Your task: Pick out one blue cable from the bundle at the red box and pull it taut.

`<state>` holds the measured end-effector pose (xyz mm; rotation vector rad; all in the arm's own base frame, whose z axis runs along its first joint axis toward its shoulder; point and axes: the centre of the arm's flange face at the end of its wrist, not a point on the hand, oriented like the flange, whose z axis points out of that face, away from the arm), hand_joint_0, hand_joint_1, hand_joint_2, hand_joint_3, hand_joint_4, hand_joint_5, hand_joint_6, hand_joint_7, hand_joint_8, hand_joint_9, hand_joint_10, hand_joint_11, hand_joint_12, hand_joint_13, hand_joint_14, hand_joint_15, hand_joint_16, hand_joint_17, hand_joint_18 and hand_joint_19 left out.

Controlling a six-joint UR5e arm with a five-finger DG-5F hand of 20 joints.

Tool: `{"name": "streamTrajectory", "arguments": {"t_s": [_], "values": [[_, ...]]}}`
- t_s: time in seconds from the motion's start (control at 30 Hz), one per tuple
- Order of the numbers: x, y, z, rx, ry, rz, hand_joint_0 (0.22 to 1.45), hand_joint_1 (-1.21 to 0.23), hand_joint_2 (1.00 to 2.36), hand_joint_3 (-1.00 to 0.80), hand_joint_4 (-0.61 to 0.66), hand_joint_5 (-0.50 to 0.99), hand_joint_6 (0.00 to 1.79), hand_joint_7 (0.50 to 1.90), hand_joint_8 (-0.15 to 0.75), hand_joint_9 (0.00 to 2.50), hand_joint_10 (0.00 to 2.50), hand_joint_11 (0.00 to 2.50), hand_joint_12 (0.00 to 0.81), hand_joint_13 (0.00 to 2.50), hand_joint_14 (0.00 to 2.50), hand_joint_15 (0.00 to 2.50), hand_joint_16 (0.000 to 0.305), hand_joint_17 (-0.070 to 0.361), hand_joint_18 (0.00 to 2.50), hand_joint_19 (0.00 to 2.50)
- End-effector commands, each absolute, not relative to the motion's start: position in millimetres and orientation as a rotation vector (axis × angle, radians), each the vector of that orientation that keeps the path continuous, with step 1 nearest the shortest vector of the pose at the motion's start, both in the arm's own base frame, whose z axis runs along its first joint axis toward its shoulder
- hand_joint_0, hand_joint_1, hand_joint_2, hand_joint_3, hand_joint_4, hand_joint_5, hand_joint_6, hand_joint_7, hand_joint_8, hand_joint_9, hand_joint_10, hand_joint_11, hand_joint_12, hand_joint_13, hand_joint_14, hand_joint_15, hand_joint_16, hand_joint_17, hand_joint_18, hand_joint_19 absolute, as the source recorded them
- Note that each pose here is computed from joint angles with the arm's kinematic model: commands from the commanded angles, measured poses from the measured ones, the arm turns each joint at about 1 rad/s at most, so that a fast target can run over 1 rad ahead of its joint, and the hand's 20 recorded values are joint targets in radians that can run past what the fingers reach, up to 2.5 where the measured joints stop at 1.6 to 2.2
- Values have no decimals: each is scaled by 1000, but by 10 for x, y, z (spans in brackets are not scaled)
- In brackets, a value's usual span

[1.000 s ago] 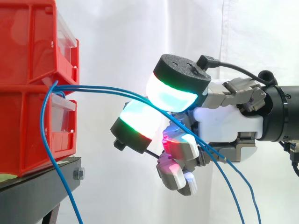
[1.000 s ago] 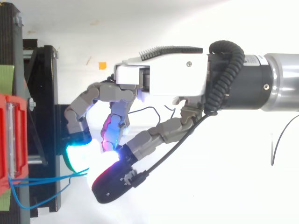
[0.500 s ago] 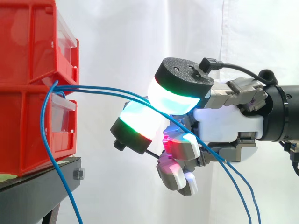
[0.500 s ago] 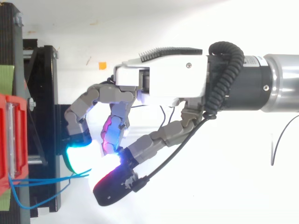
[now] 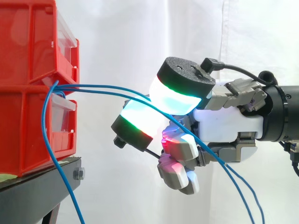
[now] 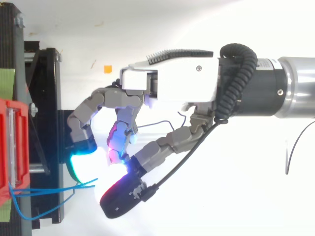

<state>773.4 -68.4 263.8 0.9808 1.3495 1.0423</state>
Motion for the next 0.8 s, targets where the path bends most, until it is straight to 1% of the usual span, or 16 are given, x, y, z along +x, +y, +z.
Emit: {"name": "streamTrajectory", "arguments": {"t_s": [0.0, 0.33, 0.43, 0.5, 0.57, 0.7, 0.77], "values": [[7735, -672, 2638, 981, 1350, 1043, 870, -923, 1023, -194, -180, -167, 984, 1132, 255, 1201, 26, 767, 325, 1109, 25, 756, 48, 108, 883, 1090], [7734, -647, 2635, 982, 1354, 1047, 863, -912, 1022, -234, -75, -208, 981, 934, 249, 1065, 24, 745, 328, 1115, 26, 766, 49, 109, 902, 1070], [7733, -647, 2647, 981, 1353, 1048, 864, -909, 1019, -259, -71, -209, 981, 899, 252, 1058, 24, 755, 311, 1102, 25, 768, 48, 109, 907, 1067], [7734, -647, 2635, 982, 1354, 1047, 866, -909, 1018, -280, -58, -209, 981, 878, 253, 1051, 24, 742, 312, 1104, 25, 770, 48, 107, 912, 1074], [7734, -647, 2635, 982, 1354, 1047, 864, -917, 1013, -342, -35, -208, 982, 820, 253, 1049, 21, 754, 310, 1108, 25, 771, 48, 107, 930, 1045], [7734, -647, 2635, 984, 1353, 1050, 859, -924, 1012, -364, -27, -208, 982, 812, 253, 1045, 23, 752, 306, 1111, 26, 782, 47, 106, 942, 1033], [7734, -647, 2635, 987, 1352, 1052, 861, -918, 1018, -289, -43, -208, 975, 892, 253, 1051, 24, 759, 305, 1113, 26, 795, 47, 105, 929, 1052]]}}
